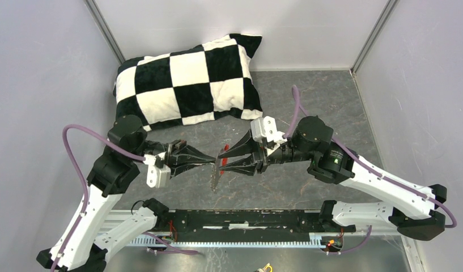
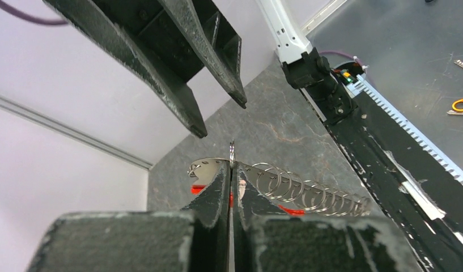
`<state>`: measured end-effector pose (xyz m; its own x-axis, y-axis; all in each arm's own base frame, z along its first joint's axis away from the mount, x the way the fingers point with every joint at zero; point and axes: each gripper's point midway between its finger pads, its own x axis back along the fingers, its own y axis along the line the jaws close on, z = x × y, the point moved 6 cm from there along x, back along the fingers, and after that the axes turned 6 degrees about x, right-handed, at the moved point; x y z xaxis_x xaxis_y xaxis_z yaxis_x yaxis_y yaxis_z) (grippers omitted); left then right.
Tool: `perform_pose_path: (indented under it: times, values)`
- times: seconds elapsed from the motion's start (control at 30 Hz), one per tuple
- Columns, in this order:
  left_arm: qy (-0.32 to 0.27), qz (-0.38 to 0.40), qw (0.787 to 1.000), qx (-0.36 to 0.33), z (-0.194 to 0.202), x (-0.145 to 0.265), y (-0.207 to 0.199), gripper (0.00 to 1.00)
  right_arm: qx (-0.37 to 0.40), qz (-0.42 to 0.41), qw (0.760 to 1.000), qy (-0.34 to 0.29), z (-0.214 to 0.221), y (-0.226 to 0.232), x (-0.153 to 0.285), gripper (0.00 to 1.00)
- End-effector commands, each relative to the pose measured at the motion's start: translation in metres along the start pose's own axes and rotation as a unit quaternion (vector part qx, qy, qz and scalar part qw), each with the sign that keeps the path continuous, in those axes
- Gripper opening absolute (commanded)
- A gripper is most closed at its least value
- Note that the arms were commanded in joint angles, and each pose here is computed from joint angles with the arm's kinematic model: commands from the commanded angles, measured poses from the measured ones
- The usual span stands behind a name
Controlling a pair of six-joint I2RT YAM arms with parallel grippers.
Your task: Put the keys on the keyring
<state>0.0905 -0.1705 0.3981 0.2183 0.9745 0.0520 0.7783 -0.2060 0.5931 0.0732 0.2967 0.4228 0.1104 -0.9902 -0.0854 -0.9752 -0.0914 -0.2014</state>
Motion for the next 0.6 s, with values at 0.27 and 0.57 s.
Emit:
perform_pose_path:
  times: [0.27, 0.57]
  values:
    - [0.041, -0.01, 0.993, 0.11, 0.011, 0.0, 0.007, 0.02, 0.017, 0.047, 0.996, 0.077, 0.006, -0.021, -0.004, 0.31]
    - [0.063, -0.008, 0.989, 0.133, 0.021, 0.001, 0.004, 0.02, 0.021, 0.076, 0.985, 0.152, 0.02, -0.033, -0.002, 0.21]
